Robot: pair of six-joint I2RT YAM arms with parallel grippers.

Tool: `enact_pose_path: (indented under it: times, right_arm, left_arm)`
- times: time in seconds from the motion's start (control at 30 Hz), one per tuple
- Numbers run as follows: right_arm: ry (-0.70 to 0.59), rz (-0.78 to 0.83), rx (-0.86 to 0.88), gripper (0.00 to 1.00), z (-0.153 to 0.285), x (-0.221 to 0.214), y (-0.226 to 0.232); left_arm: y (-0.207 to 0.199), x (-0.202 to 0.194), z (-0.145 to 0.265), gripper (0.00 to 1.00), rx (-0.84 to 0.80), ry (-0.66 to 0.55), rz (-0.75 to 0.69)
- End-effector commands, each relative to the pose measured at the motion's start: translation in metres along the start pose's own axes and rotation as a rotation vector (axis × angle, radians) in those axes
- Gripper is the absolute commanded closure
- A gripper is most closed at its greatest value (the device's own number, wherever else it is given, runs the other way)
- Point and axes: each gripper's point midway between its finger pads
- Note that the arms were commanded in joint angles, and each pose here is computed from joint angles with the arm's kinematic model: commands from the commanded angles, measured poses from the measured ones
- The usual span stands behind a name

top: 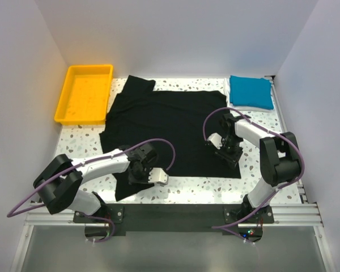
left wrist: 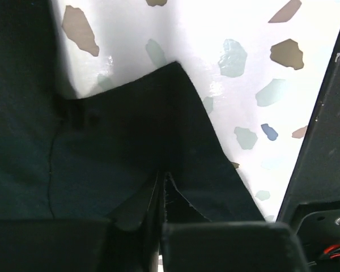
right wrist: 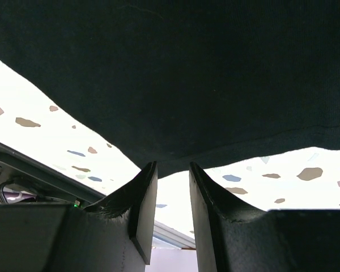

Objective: Fold and stack the t-shirts
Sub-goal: Fold the tshirt

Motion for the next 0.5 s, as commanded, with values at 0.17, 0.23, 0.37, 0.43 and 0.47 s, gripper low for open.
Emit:
enact_pose_path:
  times: [0.17,0.23,0.37,0.43,0.47]
  right_arm:
    - [-0.001,-0.011,-0.008,0.67,-0.002,0.001,-0.003]
    - [-0.002,-0.011,-0.005,0.67,-0.002,0.001,-0.003]
    - [-0.002,-0.012,-0.009,0.67,-0.003,0.001,-0.003]
    - [0.0,-0.014,-0.009,0.67,-0.003,0.0,-0.003]
    - [0.0,-0.015,-0.011,0.67,-0.003,0.0,-0.003]
  left_arm:
    - [-0.012,0.018,0.019,1.0,-0.081,-0.067,-0.015]
    - [-0.006,0.024,0.026,0.75,-0.059,-0.084,-0.009]
    - [0.006,0.034,0.028,0.53,0.057,-0.153,-0.027]
    - [0.008,0.034,0.022,0.52,0.092,-0.161,-0.023]
    - [0.008,0.032,0.018,0.52,0.101,-0.15,-0.024]
Point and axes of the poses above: each gripper's point midway between its finger pads, its own z axis back along the fingers, its own y axis along the line the jaws close on, x = y × z, and after that the axes turned 10 degrees about -z, right-handed
